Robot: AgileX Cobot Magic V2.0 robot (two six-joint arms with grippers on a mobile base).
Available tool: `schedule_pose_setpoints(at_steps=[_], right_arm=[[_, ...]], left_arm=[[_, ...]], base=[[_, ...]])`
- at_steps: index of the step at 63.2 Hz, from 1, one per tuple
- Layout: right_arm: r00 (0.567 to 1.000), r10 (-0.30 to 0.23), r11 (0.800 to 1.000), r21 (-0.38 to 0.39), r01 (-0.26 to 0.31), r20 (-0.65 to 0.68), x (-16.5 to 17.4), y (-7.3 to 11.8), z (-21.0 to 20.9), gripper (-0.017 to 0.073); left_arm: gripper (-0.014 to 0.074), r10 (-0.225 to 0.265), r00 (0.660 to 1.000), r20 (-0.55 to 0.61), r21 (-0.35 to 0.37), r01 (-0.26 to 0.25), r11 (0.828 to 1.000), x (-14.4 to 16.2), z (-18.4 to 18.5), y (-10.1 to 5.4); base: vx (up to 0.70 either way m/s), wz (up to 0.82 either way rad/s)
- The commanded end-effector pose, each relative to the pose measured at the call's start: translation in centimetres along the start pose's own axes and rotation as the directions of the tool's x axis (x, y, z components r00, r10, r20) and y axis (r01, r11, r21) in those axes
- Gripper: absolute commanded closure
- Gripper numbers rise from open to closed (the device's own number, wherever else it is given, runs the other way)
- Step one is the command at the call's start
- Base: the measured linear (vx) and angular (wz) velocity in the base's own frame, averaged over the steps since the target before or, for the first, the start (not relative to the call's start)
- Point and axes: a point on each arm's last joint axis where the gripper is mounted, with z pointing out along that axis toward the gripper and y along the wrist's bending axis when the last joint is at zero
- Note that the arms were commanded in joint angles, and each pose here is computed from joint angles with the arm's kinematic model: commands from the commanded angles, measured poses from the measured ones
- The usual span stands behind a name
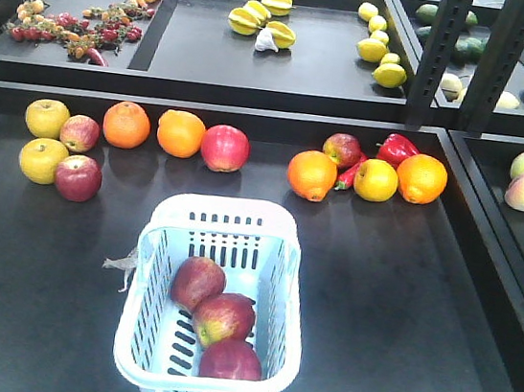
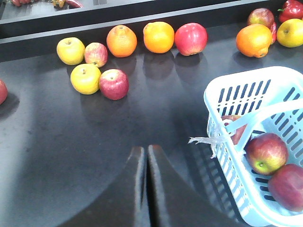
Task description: Pick three apples into basket with both arms
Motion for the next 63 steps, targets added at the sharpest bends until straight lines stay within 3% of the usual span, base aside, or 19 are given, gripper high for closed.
schedule_pose_setpoints(at_steps=[1, 49, 55, 63], right_arm=[[0.996, -0.009, 1.000, 0.022, 0.007, 0.092, -1.2, -0.3, -0.7, 0.0568], [0.996, -0.009, 1.000, 0.022, 0.007, 0.092, -1.2, -0.3, -0.7, 0.0568], [0.996, -0.009, 1.000, 0.022, 0.007, 0.093, -1.2, -0.3, -0.7, 0.0568], [0.996, -0.009, 1.000, 0.022, 0.007, 0.092, -1.2, -0.3, -0.7, 0.0568]], left_arm=[[0.0601, -0.009, 0.997, 0.082, 0.003, 0.009, 1.000, -1.1, -0.6, 0.0], [0.0601, -0.010, 0.996, 0.091, 0.005, 0.010, 1.000, -1.1, -0.6, 0.0], [0.0601, -0.025, 0.988, 0.154, 0.028, 0.021, 0.999, -1.0, -0.7, -0.1], [0.0601, -0.037, 0.949, 0.313, 0.062, 0.018, 0.998, 0.2, -0.7, -0.3]], base=[[0.00, 0.00], [0.00, 0.00], [0.00, 0.00], [0.00, 0.00]])
